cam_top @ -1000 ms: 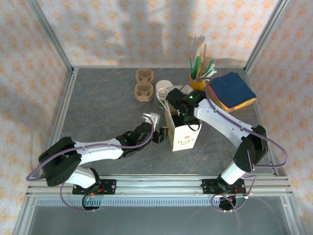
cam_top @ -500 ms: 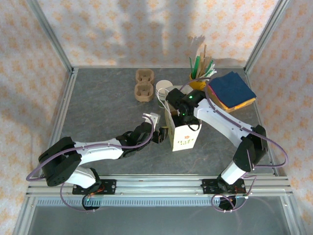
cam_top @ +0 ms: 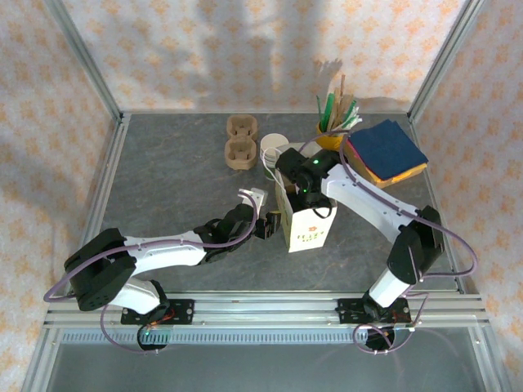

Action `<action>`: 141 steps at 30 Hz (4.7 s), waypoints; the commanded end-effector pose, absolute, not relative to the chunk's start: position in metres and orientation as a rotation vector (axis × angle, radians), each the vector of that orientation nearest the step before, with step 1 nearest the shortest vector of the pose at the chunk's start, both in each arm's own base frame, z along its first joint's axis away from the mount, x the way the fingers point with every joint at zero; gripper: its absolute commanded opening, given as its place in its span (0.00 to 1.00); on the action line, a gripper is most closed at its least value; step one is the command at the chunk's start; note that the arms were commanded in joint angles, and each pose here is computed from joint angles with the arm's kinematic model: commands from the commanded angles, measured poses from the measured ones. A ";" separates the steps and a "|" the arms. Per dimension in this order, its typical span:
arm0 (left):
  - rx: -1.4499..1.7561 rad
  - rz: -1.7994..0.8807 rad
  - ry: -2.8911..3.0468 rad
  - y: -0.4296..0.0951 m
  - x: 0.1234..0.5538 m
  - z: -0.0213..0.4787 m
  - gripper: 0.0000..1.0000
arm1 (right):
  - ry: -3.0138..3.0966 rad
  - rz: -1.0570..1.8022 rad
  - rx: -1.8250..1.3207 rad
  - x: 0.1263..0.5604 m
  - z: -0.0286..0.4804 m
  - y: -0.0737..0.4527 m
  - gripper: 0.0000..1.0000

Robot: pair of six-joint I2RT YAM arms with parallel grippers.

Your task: Pack the takeout coffee

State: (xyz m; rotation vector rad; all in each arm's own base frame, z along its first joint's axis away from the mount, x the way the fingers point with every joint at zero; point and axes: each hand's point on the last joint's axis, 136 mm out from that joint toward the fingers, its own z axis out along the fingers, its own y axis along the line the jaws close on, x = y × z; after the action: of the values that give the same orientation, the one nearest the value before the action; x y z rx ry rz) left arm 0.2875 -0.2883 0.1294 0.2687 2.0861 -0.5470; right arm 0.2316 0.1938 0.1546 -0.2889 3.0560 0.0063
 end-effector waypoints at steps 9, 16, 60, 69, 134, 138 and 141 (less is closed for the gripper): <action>0.242 -0.522 2.072 -0.281 0.287 0.133 0.69 | 3.069 -0.009 -0.296 0.233 0.149 0.193 0.37; 0.241 -0.519 2.073 -0.282 0.287 0.133 0.69 | 3.065 0.014 -0.290 0.231 0.146 0.193 0.37; 0.241 -0.520 2.079 -0.283 0.287 0.131 0.69 | 3.096 0.023 -0.298 0.226 0.129 0.194 0.36; 0.241 -0.515 2.079 -0.282 0.288 0.132 0.69 | 3.097 0.026 -0.294 0.226 0.126 0.194 0.36; 0.232 -0.502 2.078 -0.276 0.285 0.129 0.69 | 3.090 0.037 -0.295 0.232 0.135 0.200 0.64; 0.234 -0.499 2.080 -0.277 0.286 0.128 0.69 | 3.095 0.026 -0.294 0.231 0.133 0.199 0.57; 0.233 -0.500 2.081 -0.277 0.286 0.128 0.69 | 3.096 0.027 -0.294 0.231 0.133 0.199 0.52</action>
State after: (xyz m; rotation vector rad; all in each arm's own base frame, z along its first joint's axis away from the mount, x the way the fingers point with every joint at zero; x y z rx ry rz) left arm 0.2878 -0.2806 0.1290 0.2428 2.0839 -0.5205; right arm 0.2331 0.2001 0.1326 -0.3022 3.0772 0.0502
